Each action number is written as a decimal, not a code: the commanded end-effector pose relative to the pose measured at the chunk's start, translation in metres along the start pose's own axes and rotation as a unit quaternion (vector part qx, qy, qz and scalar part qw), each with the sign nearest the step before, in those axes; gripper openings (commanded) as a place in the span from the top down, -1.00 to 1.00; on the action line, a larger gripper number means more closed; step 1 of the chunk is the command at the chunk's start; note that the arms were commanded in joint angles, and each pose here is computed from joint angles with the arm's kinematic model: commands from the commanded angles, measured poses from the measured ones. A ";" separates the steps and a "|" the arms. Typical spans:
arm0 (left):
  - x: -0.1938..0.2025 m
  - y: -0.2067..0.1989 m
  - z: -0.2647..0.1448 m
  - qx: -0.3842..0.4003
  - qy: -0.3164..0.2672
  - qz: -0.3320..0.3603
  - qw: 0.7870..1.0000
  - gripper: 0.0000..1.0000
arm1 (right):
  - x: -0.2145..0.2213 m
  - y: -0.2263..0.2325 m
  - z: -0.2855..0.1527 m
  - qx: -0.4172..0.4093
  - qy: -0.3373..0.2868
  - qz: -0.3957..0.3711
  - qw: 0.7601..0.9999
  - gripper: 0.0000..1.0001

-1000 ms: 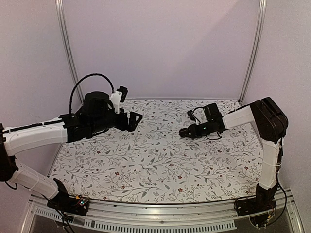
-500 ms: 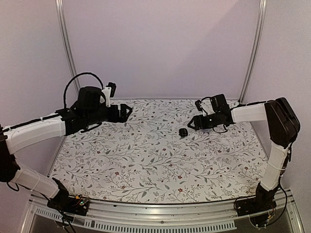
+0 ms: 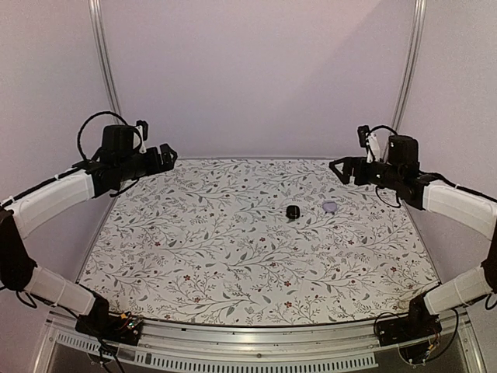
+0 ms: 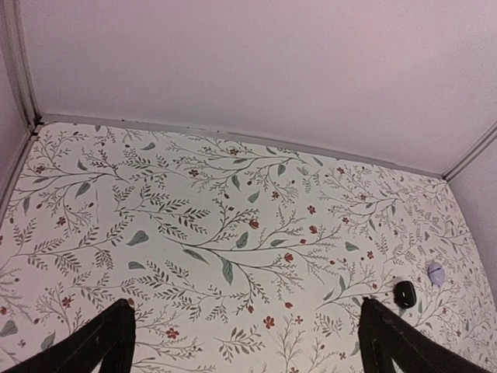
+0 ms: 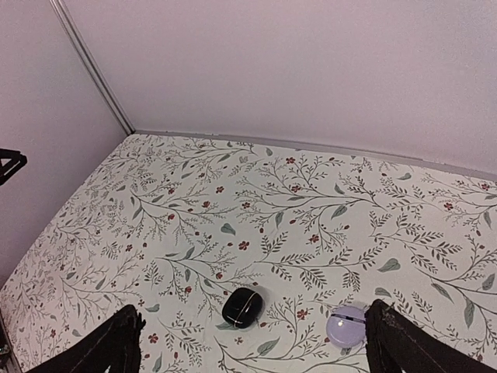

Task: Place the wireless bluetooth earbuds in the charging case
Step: Reset both arms

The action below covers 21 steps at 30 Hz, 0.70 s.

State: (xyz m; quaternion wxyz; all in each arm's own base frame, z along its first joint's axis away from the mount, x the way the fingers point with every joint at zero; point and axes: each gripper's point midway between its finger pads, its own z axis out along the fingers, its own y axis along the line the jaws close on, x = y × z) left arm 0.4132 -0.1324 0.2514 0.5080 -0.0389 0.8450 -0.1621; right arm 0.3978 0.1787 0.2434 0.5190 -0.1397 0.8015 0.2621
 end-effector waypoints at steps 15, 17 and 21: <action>0.088 0.058 0.003 -0.051 0.051 -0.056 0.996 -0.99 | 0.074 -0.006 -0.032 -0.006 -0.041 0.052 0.998 -0.98; 0.087 0.058 0.004 -0.051 0.050 -0.054 0.996 -0.99 | 0.073 -0.006 -0.030 -0.006 -0.040 0.052 0.998 -0.98; 0.083 0.055 0.005 -0.045 0.044 -0.049 0.997 -0.99 | 0.074 -0.008 -0.028 -0.003 -0.039 0.052 0.998 -0.98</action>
